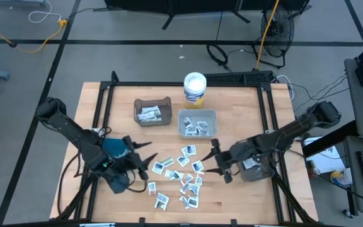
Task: Pick & Place First Aid Supplies
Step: Put the blue alcohol pad into the bottom black bin
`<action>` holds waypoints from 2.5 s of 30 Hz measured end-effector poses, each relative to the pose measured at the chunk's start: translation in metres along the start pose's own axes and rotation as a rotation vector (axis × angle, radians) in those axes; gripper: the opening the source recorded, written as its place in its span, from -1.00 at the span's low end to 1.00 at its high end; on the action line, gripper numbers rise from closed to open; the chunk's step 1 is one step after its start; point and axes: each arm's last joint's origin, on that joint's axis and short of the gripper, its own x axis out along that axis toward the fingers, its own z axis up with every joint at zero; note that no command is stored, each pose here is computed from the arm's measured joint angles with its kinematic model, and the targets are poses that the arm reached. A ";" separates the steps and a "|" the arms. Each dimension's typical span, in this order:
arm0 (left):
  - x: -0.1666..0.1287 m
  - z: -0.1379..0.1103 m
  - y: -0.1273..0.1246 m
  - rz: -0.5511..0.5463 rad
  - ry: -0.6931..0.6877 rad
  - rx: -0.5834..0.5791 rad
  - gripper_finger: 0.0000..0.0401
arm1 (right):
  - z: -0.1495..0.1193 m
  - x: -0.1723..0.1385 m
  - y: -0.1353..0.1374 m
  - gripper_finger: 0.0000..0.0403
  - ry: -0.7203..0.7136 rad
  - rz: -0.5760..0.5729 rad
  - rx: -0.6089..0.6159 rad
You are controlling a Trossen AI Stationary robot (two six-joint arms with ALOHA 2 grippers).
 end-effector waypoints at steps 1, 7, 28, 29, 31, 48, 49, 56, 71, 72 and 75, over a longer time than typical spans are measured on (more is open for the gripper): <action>0.002 -0.003 -0.002 -0.020 -0.007 0.004 0.20 | 0.001 0.004 -0.001 0.00 0.007 -0.002 -0.006; 0.014 -0.030 -0.011 -0.130 -0.066 -0.050 0.20 | -0.009 0.040 -0.010 0.00 0.100 0.084 0.023; 0.030 -0.054 -0.001 -0.200 -0.240 -0.090 0.20 | -0.028 0.099 -0.041 0.00 0.558 0.090 0.115; 0.032 -0.053 0.000 -0.208 -0.246 -0.092 0.20 | -0.029 0.099 -0.041 0.00 0.564 0.090 0.115; 0.037 -0.051 0.003 -0.215 -0.252 -0.104 0.20 | -0.031 0.099 -0.041 0.00 0.577 0.092 0.113; 0.049 -0.050 0.008 -0.308 -0.261 -0.144 0.20 | -0.045 0.106 -0.037 0.00 0.618 0.085 0.072; 0.049 -0.050 0.008 -0.308 -0.261 -0.143 0.20 | -0.046 0.106 -0.036 0.00 0.628 0.085 0.075; 0.049 -0.050 0.007 -0.309 -0.258 -0.132 0.20 | -0.060 0.109 -0.033 0.00 0.723 0.084 0.095; 0.049 -0.052 0.007 -0.311 -0.246 -0.125 0.20 | -0.075 0.091 -0.031 0.00 0.967 0.026 0.166; 0.049 -0.052 0.007 -0.311 -0.246 -0.125 0.20 | -0.076 0.090 -0.031 0.00 0.983 0.023 0.175; 0.049 -0.052 0.007 -0.311 -0.246 -0.124 0.20 | -0.079 0.087 -0.030 0.00 1.025 0.016 0.191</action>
